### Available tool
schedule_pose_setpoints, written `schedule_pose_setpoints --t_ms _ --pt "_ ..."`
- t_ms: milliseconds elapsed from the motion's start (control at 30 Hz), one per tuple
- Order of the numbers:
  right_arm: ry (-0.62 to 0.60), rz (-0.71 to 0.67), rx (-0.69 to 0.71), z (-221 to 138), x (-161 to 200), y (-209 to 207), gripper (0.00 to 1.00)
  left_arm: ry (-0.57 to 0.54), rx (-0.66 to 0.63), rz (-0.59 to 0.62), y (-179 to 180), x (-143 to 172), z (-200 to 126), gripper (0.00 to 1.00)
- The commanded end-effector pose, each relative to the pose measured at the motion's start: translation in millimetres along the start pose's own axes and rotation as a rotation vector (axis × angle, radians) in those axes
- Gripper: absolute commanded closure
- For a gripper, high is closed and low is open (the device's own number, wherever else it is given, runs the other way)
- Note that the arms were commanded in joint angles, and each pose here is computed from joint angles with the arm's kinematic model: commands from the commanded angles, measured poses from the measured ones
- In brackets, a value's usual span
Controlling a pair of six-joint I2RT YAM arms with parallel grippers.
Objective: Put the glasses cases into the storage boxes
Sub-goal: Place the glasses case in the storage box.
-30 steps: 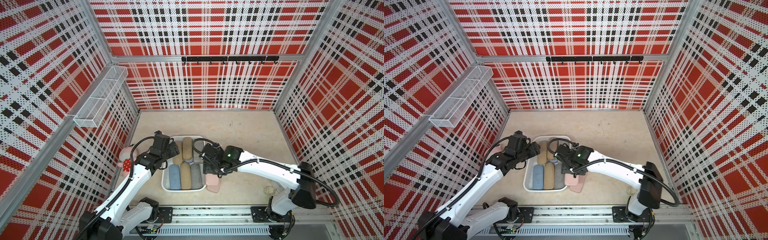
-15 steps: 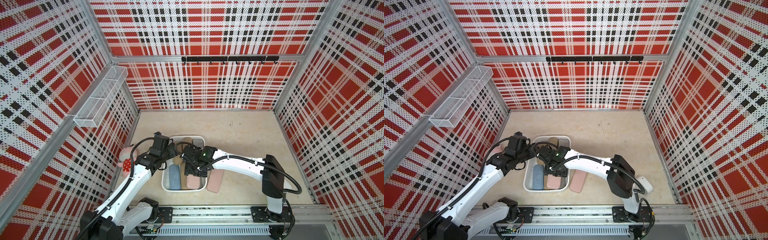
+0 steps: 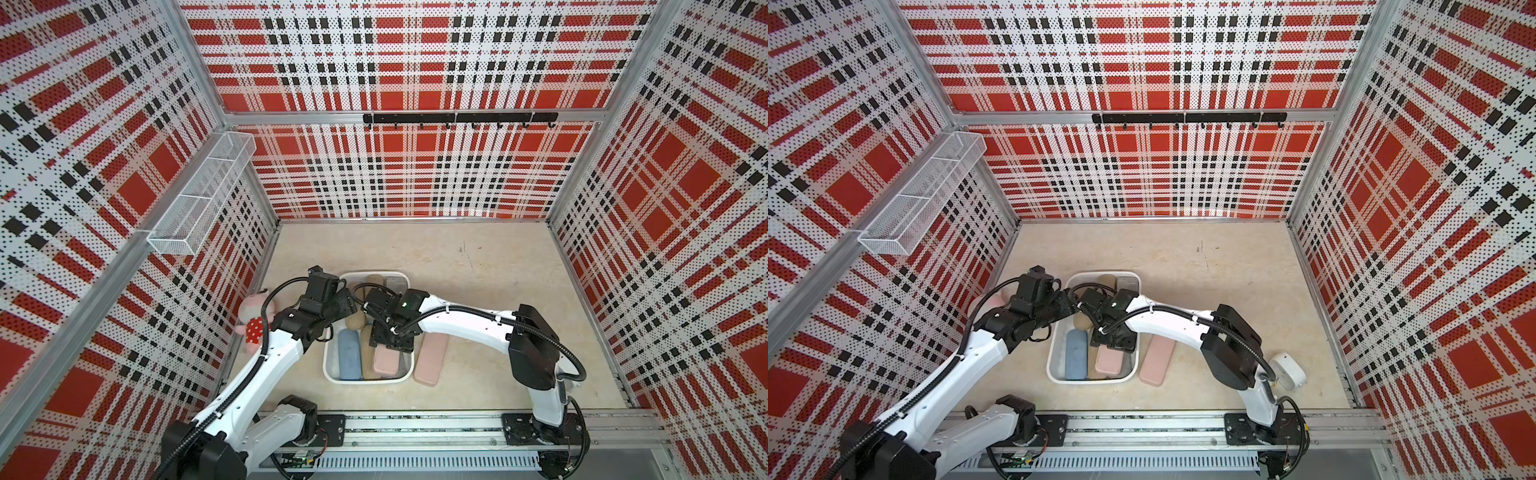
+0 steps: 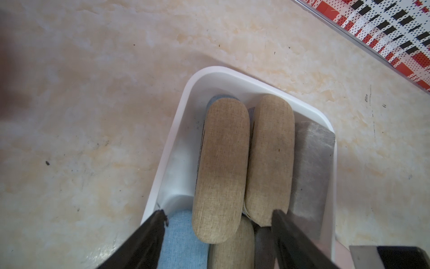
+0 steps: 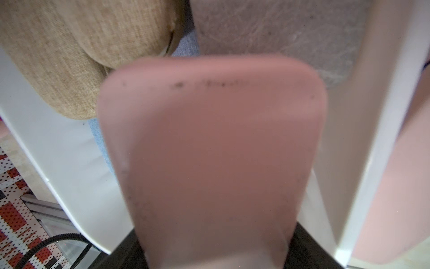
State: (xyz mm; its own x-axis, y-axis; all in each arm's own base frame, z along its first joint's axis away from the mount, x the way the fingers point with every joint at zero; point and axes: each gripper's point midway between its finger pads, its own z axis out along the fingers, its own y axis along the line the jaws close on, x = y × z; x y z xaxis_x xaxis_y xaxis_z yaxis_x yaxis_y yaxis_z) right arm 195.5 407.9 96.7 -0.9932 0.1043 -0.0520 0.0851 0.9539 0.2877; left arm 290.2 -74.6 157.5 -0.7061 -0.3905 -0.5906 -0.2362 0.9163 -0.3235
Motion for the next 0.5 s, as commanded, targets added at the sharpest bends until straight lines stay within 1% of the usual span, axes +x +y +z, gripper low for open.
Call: schedule_pose_setpoints --t_ms 0,67,133,300,367,467 --pt "-0.011 -0.012 0.026 -5.8 -3.3 2.0 0.41 -0.014 0.017 0.006 -0.8 -2.7 -1.0 0.24" --pt "-0.015 -0.026 0.038 -15.2 1.2 2.8 0.41 -0.012 0.017 0.005 -0.5 -3.1 -0.2 0.24" --pt "0.007 -0.023 0.031 -17.9 9.7 2.3 0.41 -0.01 0.016 0.005 -0.1 -3.6 0.5 0.24" --pt "0.094 -0.009 -0.021 -10.1 29.8 0.3 0.41 -0.02 0.016 -0.001 2.2 -4.9 -1.3 0.24" --pt "0.114 -0.008 -0.02 -6.6 33.2 0.1 0.41 -0.026 0.019 -0.004 2.0 -5.8 -2.8 0.24" --pt "0.101 -0.006 0.001 -4.5 27.3 -2.8 0.41 -0.03 0.021 -0.006 2.1 -6.6 -3.8 0.24"
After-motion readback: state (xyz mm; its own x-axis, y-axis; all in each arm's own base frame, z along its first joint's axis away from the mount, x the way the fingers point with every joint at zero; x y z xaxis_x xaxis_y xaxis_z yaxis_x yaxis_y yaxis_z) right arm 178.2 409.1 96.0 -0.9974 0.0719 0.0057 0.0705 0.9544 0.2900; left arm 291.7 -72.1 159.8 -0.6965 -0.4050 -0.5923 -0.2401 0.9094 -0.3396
